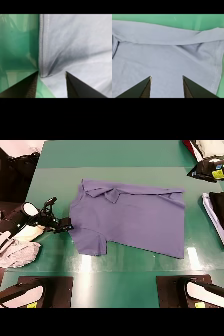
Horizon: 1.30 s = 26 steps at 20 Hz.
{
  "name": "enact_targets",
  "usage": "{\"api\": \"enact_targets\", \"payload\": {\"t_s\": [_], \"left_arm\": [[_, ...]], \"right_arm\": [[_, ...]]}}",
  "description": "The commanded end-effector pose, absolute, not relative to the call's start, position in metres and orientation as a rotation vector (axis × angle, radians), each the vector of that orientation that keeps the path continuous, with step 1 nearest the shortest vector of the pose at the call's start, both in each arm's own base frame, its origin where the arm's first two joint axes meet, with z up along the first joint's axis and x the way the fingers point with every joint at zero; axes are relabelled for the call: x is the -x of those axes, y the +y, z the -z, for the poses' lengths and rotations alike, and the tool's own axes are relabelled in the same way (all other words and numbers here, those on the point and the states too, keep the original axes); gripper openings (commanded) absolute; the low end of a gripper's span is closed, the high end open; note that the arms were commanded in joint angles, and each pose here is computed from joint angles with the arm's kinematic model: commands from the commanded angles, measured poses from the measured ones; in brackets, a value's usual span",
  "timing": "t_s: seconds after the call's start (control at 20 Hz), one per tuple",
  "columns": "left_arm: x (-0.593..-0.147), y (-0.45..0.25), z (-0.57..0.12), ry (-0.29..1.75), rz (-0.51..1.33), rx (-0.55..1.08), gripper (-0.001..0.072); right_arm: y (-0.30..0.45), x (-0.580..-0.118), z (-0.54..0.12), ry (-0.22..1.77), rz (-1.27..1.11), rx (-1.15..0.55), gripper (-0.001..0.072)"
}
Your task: Fold the shirts.
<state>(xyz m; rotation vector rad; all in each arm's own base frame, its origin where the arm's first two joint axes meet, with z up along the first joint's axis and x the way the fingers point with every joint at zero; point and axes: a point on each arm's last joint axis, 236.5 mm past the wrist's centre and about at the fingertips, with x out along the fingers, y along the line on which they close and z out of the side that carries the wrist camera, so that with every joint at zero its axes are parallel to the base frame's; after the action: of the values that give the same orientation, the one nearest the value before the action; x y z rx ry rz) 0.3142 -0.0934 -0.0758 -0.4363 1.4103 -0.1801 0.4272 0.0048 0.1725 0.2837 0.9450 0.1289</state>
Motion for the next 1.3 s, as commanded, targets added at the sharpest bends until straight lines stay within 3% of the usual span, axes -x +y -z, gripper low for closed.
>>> {"api": "enact_targets", "payload": {"t_s": [0.0, 0.05, 0.25, 0.45, 0.9, 1.25], "left_arm": [[-0.315, -0.095, 0.076, 1.405, 0.179, 0.448, 0.0282], [-0.317, -0.095, 0.075, 1.399, 0.185, 0.441, 0.0021], [-0.326, -0.084, 0.040, 1.362, 0.218, 0.319, 0.0027], [-0.329, -0.072, -0.020, 1.246, 0.260, 0.167, 0.0028], [-0.327, -0.074, -0.032, 1.210, 0.275, 0.164, 0.0028], [-0.326, -0.074, -0.032, 1.212, 0.276, 0.163, 0.0028]], "right_arm": [[0.006, -0.423, -0.170, 0.965, -0.134, -0.284, 0.0441], [0.007, -0.422, -0.169, 0.972, -0.135, -0.283, 0.0441], [0.011, -0.400, -0.156, 1.075, -0.168, -0.256, 0.0440], [0.015, -0.339, -0.103, 1.279, -0.185, -0.266, 0.0440], [0.031, -0.164, 0.034, 1.629, -0.078, -0.495, 0.0440], [0.037, -0.129, 0.068, 1.684, -0.017, -0.537, 0.0457]]}}
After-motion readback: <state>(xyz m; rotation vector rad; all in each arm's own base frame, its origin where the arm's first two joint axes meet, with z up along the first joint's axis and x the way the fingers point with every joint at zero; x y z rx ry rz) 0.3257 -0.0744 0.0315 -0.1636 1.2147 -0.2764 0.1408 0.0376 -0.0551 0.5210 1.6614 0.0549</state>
